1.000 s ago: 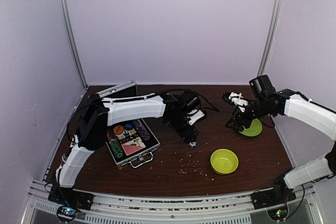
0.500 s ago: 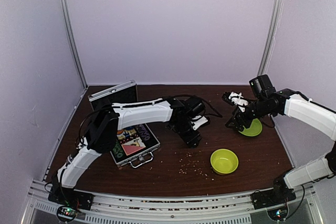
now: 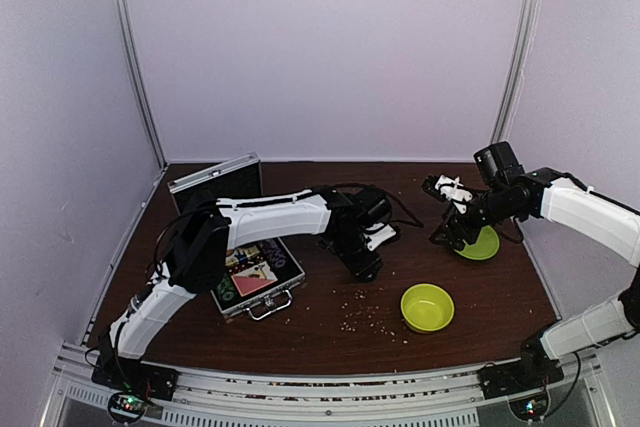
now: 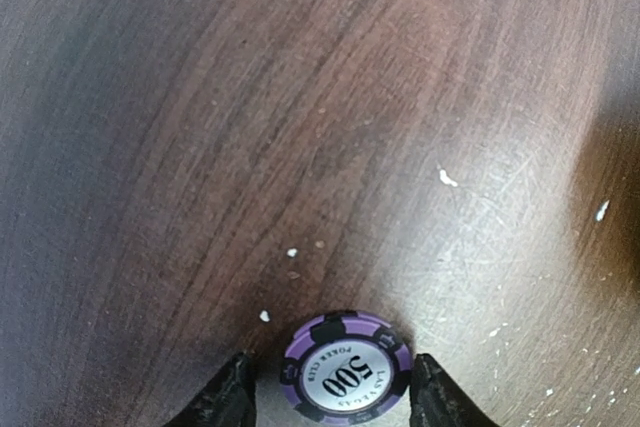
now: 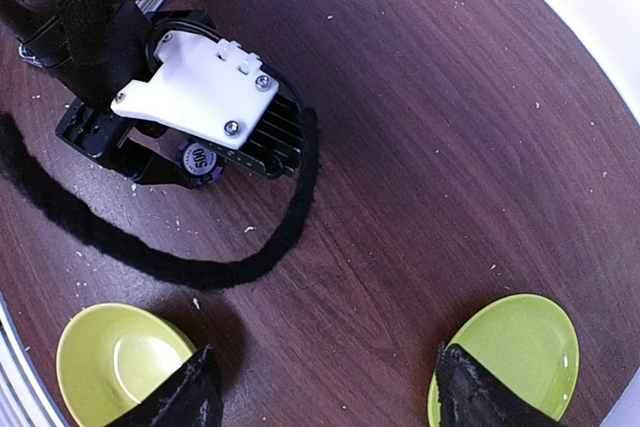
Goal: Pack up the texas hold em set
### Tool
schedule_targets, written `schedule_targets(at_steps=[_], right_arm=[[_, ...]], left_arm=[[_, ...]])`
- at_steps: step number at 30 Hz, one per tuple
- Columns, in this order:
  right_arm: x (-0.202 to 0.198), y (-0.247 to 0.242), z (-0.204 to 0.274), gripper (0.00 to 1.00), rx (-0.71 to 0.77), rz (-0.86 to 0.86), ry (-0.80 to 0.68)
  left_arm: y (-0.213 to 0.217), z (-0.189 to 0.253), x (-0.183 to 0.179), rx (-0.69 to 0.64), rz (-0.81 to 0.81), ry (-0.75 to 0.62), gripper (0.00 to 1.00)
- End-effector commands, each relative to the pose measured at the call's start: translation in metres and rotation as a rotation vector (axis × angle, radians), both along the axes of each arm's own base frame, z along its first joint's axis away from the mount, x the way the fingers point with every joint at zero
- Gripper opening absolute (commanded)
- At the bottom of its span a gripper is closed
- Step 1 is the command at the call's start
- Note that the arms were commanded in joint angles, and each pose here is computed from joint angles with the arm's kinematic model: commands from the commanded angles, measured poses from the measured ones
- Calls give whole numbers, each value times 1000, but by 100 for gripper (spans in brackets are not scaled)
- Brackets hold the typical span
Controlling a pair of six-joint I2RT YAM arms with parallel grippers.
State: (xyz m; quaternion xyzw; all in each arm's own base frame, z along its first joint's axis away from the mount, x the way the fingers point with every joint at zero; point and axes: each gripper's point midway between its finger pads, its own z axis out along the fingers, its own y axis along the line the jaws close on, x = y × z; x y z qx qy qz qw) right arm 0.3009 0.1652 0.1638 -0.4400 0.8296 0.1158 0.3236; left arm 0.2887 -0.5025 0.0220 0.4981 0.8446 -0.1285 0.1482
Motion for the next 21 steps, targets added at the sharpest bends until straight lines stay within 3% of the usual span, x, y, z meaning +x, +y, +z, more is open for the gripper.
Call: schedule_targets(at_steps=[1, 15, 21], right_arm=[[6, -2, 6, 74, -10, -7, -16], [5, -2, 4, 74, -13, -5, -8], [5, -2, 6, 74, -10, -3, -10]], left_arm=[[0, -13, -8, 40, -30, 2, 52], [10, -29, -17, 131, -66, -34, 45], [21, -23, -19, 175, -72, -38, 26]])
